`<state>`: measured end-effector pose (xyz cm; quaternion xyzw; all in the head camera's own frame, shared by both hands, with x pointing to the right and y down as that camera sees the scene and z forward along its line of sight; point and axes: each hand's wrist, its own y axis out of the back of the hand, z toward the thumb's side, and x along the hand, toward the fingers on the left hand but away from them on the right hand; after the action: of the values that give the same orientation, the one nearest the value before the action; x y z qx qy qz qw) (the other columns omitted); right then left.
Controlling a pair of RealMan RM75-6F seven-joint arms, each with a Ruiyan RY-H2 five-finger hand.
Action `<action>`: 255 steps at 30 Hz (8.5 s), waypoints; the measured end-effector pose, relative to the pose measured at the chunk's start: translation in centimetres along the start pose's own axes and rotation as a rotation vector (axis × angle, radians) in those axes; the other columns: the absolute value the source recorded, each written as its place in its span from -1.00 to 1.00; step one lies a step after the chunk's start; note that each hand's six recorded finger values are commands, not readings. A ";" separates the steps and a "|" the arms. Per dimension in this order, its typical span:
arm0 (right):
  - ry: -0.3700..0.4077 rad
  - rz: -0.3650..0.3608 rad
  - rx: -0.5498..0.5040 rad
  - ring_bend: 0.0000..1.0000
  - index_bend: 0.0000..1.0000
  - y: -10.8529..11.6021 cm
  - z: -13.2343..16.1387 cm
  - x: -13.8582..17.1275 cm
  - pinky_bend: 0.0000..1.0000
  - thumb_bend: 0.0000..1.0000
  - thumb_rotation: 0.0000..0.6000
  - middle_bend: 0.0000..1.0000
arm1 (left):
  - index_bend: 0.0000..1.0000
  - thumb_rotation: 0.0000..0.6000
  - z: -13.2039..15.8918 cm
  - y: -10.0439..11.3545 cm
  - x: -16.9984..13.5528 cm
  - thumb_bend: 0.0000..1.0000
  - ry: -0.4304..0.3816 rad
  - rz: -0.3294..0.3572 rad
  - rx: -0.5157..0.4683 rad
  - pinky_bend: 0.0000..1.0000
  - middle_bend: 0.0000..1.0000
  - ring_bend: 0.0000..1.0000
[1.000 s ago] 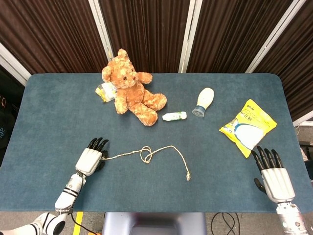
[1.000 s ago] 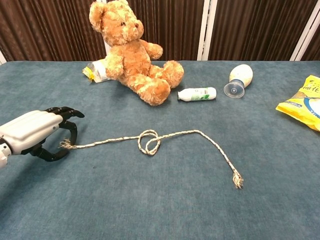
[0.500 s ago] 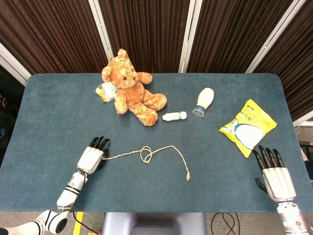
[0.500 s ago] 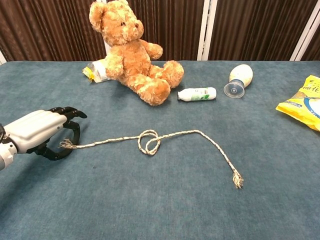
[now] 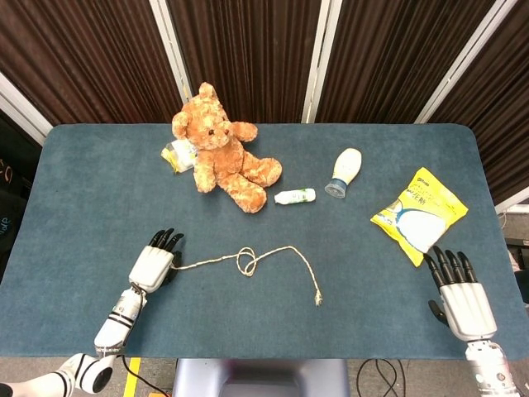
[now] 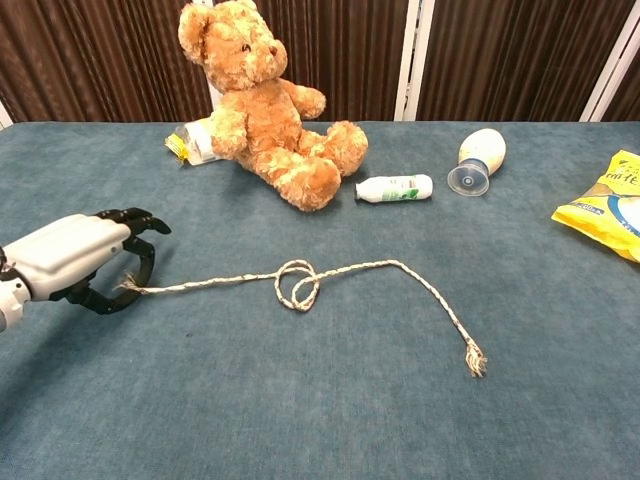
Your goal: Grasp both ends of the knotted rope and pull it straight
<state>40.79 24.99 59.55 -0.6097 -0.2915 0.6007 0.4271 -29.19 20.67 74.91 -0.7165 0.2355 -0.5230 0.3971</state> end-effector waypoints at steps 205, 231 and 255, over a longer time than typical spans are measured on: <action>0.064 0.195 0.185 -1.00 -1.00 -7.5 -1.8 -11.1 -1.00 0.11 1.00 -1.00 | -1.00 1.00 -17.0 1.3 -1.9 -0.14 0.375 -0.145 0.085 -0.73 -0.94 -1.00; 0.001 0.382 0.170 -1.00 -1.00 -7.3 -5.4 -9.0 -1.00 -0.65 0.52 -1.00 | -1.00 1.00 -16.8 3.0 -4.6 -0.14 0.365 -0.107 0.037 -0.70 -0.95 -1.00; 0.011 -0.164 -0.038 -1.00 -1.00 3.7 -4.2 1.4 -1.00 -0.65 0.55 -1.00 | -1.00 1.00 -12.1 8.7 -19.6 -0.16 0.297 0.171 -0.062 -0.82 -1.00 -1.00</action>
<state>44.48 23.78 55.28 -0.5952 -0.3496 0.5546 0.4647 -46.55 26.48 58.46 -0.6205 0.3677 -0.5799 0.3787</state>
